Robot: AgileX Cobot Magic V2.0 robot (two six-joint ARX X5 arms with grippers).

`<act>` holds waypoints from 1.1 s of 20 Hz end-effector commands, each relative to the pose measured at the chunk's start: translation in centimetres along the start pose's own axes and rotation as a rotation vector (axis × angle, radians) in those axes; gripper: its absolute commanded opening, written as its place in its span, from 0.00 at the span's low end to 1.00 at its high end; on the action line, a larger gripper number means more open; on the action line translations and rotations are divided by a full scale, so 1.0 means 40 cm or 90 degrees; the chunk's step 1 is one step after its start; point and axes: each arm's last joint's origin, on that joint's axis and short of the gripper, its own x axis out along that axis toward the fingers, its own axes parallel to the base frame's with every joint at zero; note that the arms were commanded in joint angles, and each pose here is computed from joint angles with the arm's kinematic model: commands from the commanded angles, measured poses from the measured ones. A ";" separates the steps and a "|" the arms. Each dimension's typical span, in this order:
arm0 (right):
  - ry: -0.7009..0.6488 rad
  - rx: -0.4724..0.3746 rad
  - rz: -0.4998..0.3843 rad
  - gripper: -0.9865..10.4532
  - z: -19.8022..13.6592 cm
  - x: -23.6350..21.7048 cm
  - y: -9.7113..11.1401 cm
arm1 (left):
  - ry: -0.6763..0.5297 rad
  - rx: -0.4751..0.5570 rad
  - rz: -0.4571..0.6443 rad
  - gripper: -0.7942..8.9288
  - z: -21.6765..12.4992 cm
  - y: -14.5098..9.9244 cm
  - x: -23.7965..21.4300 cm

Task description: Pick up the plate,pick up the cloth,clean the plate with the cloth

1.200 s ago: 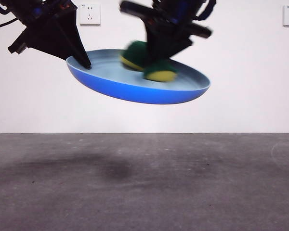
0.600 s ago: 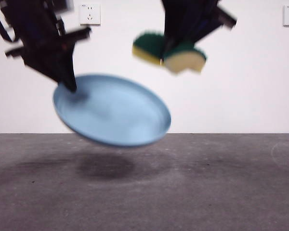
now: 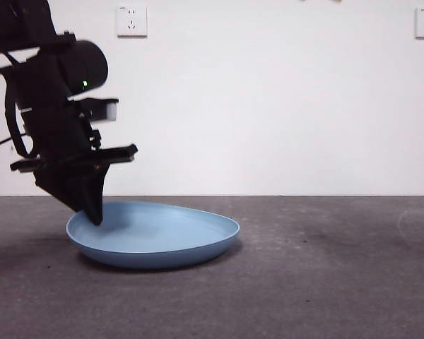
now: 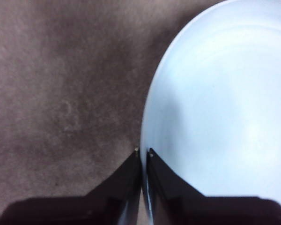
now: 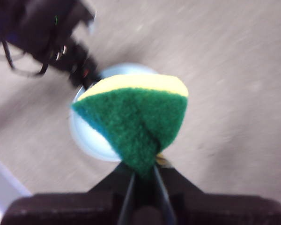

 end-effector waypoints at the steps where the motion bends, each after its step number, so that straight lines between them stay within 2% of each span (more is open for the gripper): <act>1: -0.013 0.003 -0.062 0.07 -0.002 -0.014 -0.009 | 0.016 0.015 0.007 0.31 -0.009 0.000 0.019; 2: -0.015 0.003 -0.088 0.07 -0.002 -0.014 -0.012 | 0.004 0.011 0.006 0.43 -0.005 0.000 0.017; 3: -0.015 0.005 -0.121 0.07 -0.002 -0.013 -0.018 | -0.007 0.005 0.002 0.51 0.000 -0.001 0.013; 6: -0.003 0.009 -0.142 0.07 0.003 0.015 -0.026 | -0.030 -0.009 -0.004 0.50 0.009 -0.005 -0.024; 10: 0.039 0.023 -0.160 0.07 0.008 0.091 -0.042 | -0.084 -0.015 -0.026 0.50 0.015 -0.017 -0.133; 15: 0.169 0.049 -0.197 0.07 -0.019 0.264 -0.095 | -0.220 -0.009 -0.076 0.50 -0.006 -0.039 -0.349; 16: 0.193 0.055 -0.195 0.07 -0.028 0.301 -0.106 | -0.244 -0.008 -0.085 0.50 -0.017 -0.042 -0.389; 20: 0.287 0.124 -0.114 0.07 -0.090 0.469 -0.168 | -0.336 -0.003 -0.110 0.50 -0.082 -0.048 -0.540; 22: 0.327 0.136 -0.118 0.07 -0.128 0.539 -0.192 | -0.355 -0.002 -0.112 0.50 -0.116 -0.046 -0.586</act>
